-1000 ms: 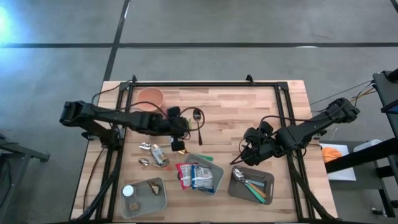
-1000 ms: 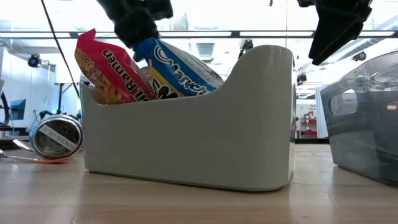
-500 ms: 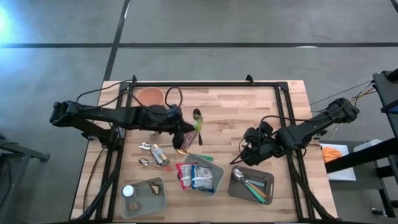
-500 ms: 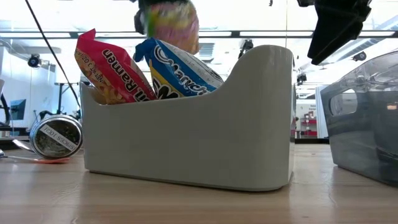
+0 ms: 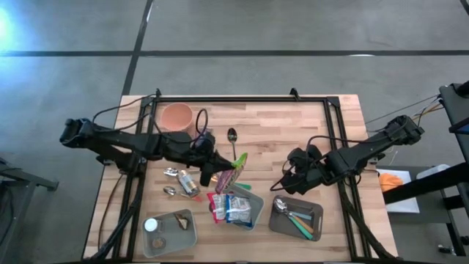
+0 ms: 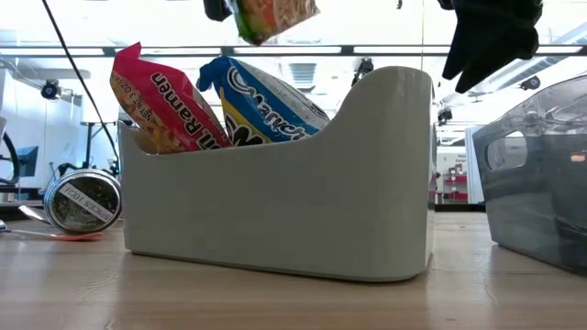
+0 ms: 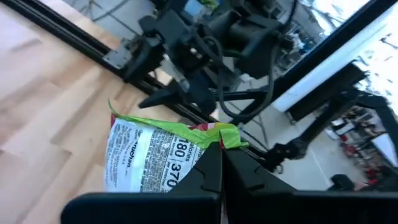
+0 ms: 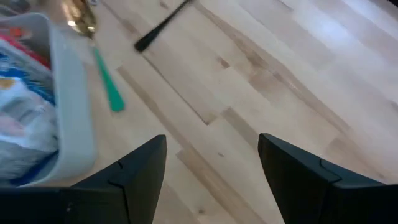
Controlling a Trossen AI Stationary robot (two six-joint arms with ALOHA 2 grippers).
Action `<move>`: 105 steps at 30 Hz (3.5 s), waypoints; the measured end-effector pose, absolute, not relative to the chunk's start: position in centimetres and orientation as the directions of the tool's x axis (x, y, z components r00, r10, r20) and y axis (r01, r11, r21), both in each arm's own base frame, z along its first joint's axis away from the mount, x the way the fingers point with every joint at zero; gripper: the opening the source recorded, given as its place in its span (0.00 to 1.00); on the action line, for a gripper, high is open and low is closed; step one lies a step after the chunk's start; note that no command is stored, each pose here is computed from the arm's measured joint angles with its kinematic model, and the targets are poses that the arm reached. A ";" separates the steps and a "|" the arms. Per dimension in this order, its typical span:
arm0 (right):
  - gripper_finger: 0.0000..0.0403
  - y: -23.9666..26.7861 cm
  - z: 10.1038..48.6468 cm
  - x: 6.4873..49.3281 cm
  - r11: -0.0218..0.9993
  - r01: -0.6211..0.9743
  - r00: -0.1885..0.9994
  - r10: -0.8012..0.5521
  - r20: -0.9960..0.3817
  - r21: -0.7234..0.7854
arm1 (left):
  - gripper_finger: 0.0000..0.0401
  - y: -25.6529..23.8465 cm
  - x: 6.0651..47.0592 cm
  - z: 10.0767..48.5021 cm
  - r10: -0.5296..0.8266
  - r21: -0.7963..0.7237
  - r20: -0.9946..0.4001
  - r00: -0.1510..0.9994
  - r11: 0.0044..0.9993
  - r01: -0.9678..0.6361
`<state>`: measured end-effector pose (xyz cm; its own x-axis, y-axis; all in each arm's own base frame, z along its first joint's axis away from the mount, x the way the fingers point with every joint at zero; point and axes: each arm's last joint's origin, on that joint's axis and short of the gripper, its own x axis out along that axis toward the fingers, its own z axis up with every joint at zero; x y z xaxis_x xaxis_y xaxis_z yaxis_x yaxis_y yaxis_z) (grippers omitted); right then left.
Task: Pick & Place Food Item
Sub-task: Put the green noodle pack into the right gray bin
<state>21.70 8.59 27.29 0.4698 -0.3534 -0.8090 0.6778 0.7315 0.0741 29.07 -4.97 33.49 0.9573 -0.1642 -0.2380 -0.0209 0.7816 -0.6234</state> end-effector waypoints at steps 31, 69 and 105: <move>0.63 11.0 28.4 22.5 0.686 0.629 0.602 -0.133 -0.787 0.365 | 0.00 -11.7 34.5 27.8 -0.362 -0.763 -0.127 0.923 0.630 0.142; 0.63 14.8 31.5 25.4 0.649 0.313 0.918 -0.020 -0.395 0.693 | 0.00 -11.7 33.1 28.6 -0.423 -0.573 -0.025 0.906 0.748 0.334; 0.06 14.6 31.5 25.7 0.674 0.310 0.921 -0.039 -0.387 0.670 | 0.00 -11.3 33.3 29.2 -0.417 -0.563 0.026 0.908 0.745 0.359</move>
<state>25.68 14.62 31.50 0.9212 -0.0390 -0.3872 0.3104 0.6739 0.6705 33.26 -11.30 29.18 0.9083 -0.4174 0.0265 0.3586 0.7447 -0.5628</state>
